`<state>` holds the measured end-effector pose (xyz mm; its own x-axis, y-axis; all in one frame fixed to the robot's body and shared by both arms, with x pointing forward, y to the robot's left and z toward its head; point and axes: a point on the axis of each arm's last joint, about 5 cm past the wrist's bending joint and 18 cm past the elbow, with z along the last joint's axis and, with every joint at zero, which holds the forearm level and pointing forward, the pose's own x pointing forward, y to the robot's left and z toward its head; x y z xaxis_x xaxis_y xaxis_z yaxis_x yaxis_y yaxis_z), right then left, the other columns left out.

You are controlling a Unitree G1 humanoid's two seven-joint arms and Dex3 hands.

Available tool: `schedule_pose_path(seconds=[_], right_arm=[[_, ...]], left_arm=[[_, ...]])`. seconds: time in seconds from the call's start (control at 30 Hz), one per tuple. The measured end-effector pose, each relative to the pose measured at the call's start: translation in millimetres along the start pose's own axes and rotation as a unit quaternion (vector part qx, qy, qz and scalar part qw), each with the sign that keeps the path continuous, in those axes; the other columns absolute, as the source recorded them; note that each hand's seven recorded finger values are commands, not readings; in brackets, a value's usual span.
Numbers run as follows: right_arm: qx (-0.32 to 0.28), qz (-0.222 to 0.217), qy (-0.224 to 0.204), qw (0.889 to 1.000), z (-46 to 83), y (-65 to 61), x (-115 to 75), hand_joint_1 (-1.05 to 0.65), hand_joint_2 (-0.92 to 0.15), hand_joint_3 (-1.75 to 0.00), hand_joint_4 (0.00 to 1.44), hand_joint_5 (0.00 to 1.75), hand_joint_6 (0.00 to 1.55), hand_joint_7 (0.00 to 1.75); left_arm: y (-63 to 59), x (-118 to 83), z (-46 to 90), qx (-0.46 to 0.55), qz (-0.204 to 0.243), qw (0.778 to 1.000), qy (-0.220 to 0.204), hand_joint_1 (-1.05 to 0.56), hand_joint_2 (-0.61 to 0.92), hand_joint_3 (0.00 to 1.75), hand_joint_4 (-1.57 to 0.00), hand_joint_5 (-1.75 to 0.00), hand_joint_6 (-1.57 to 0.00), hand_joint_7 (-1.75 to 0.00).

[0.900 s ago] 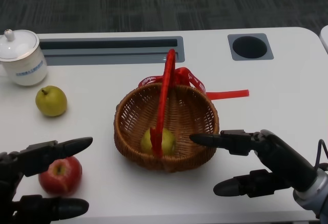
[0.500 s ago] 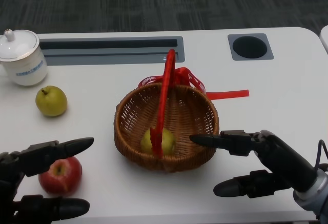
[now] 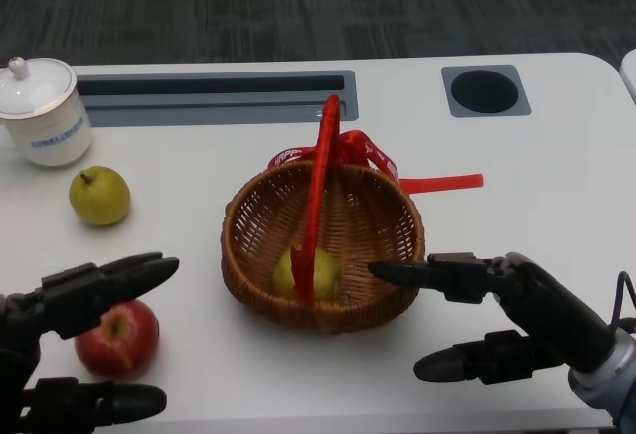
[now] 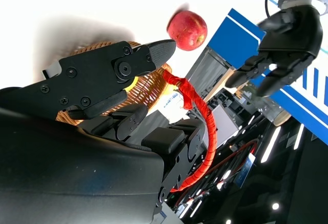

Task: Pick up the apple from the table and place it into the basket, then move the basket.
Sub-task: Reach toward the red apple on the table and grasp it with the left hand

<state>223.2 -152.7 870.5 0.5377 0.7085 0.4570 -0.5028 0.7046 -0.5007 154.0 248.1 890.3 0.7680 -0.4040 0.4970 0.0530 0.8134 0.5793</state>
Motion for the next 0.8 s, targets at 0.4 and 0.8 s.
schedule_pose_path(seconds=[0.4,0.8], right_arm=[[0.000,0.000,0.000,1.000,0.5,0.4,-0.5,-0.37,-0.82,0.00,0.66,0.00,0.56,0.01],[-0.003,0.000,-0.001,1.000,2.5,-0.9,-0.4,-0.39,-0.83,0.00,0.66,0.00,0.57,0.00]], left_arm=[[-12.4,4,-30.4,0.138,-0.042,0.982,0.122,-0.85,0.70,0.00,-0.01,0.00,-0.14,-0.01],[-42.6,5,-59.7,0.120,-0.081,0.969,0.200,-0.77,0.73,0.01,-0.11,-0.02,-0.20,-0.01]])
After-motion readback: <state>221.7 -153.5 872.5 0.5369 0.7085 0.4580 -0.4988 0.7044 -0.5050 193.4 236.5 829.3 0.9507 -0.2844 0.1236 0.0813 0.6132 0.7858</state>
